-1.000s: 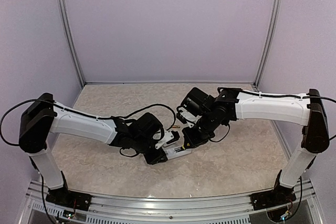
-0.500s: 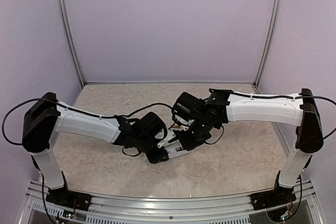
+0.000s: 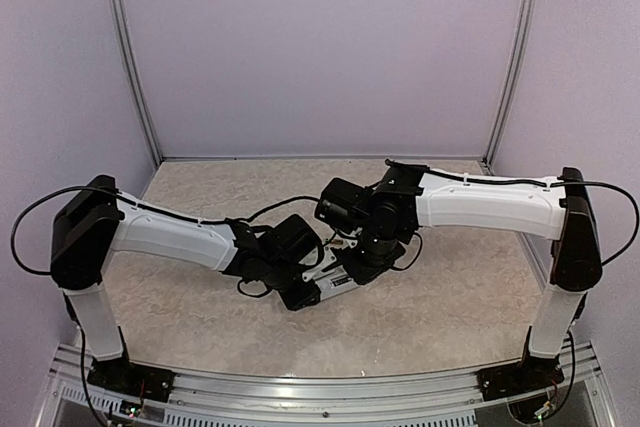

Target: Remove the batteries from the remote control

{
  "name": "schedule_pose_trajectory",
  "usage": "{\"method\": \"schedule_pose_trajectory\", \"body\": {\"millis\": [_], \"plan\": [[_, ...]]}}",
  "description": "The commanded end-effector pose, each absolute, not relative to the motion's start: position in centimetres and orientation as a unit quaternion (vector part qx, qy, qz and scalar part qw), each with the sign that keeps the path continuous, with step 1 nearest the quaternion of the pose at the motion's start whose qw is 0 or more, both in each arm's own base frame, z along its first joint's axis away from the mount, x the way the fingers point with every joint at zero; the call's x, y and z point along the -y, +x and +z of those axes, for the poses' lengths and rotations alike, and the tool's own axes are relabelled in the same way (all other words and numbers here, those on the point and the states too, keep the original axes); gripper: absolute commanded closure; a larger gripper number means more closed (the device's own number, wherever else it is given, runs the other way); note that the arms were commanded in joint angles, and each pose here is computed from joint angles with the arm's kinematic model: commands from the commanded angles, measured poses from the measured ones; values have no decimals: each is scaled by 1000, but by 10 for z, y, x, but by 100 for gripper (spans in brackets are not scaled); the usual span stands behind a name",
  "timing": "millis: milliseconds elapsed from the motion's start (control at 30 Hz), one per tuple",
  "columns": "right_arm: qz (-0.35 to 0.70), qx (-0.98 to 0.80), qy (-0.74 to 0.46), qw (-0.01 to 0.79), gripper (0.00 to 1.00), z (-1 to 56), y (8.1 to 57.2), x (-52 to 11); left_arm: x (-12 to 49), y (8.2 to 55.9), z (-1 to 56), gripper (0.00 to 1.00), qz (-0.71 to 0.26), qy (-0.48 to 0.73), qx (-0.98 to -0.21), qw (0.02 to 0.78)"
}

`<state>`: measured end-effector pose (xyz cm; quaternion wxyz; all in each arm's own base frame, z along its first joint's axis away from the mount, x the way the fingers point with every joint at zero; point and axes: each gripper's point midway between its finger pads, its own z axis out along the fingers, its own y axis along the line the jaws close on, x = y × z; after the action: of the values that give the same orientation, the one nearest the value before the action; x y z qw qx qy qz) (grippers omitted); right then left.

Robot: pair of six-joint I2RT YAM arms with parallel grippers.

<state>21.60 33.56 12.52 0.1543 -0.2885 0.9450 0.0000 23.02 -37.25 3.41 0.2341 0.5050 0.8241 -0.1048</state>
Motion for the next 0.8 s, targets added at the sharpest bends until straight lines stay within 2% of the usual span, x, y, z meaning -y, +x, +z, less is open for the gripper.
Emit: {"method": "schedule_pose_trajectory", "body": {"millis": [0,233,367,467,633,767], "plan": [[-35,-941,-298,154,100,126,216,-328,370,229,26,98,-88,506,-829,221],[16,-940,-285,188,100,147,220,-343,373,227,30,99,-105,490,-836,226],[9,-940,-266,213,100,157,229,-334,375,219,21,97,-121,473,-846,216],[11,-942,-248,225,100,162,235,-325,369,215,10,86,-111,464,-853,212],[46,-949,-225,217,100,160,236,-317,367,209,17,59,-124,459,-855,208],[89,-947,-233,203,100,157,230,-328,368,208,16,57,-123,466,-852,203]]}}
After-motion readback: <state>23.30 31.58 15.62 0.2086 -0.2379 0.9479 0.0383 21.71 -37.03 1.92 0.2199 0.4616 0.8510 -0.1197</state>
